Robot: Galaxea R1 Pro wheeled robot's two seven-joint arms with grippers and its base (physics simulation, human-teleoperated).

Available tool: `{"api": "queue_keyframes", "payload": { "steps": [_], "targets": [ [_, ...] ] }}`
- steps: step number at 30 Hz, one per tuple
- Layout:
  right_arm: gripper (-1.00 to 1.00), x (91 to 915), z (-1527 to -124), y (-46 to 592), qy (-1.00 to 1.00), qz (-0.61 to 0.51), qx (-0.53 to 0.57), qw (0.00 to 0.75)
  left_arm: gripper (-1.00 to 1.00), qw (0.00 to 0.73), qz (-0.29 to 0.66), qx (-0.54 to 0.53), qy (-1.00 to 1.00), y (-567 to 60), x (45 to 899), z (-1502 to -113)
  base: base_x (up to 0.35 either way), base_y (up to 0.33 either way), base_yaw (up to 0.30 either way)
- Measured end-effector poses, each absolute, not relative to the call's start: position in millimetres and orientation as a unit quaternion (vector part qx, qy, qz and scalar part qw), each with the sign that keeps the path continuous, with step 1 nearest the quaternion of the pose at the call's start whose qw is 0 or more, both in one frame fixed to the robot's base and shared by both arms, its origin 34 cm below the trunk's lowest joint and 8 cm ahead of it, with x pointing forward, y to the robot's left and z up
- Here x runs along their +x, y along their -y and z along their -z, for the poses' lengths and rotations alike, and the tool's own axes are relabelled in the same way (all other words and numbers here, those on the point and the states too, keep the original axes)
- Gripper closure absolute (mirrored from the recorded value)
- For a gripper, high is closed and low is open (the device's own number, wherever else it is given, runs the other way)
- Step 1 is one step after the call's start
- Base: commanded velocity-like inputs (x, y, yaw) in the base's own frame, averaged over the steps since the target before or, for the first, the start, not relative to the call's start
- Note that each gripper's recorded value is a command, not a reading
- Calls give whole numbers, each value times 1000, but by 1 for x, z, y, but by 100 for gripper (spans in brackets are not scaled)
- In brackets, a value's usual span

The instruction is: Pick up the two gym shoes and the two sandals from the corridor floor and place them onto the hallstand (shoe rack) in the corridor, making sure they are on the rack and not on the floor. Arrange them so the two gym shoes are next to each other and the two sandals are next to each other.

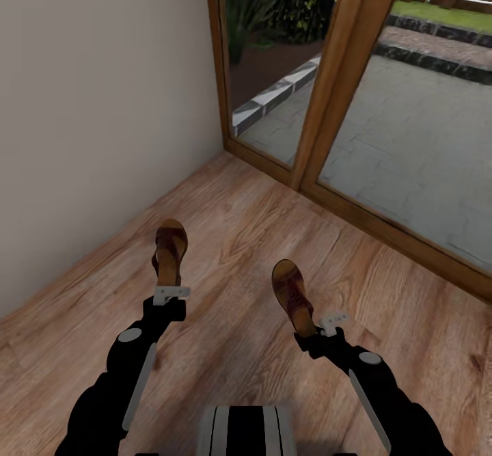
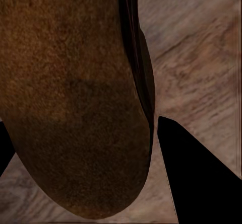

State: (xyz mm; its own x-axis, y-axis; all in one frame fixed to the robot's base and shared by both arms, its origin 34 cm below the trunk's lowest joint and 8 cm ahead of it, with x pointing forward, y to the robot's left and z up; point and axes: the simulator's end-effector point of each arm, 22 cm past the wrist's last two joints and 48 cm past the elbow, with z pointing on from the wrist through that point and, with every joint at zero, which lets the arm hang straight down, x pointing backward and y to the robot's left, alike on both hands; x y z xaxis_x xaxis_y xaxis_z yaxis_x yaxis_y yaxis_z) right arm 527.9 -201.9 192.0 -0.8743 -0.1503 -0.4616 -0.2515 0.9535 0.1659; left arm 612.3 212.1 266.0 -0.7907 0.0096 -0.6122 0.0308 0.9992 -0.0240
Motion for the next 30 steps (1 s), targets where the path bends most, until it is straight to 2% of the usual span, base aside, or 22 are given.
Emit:
{"api": "queue_keyframes", "payload": {
  "steps": [30],
  "targets": [
    [100,556,-240,202,-949,-106,-110,275,100,369,16,11,-929,-212,633,-322,0,2,-299]
  ]
}}
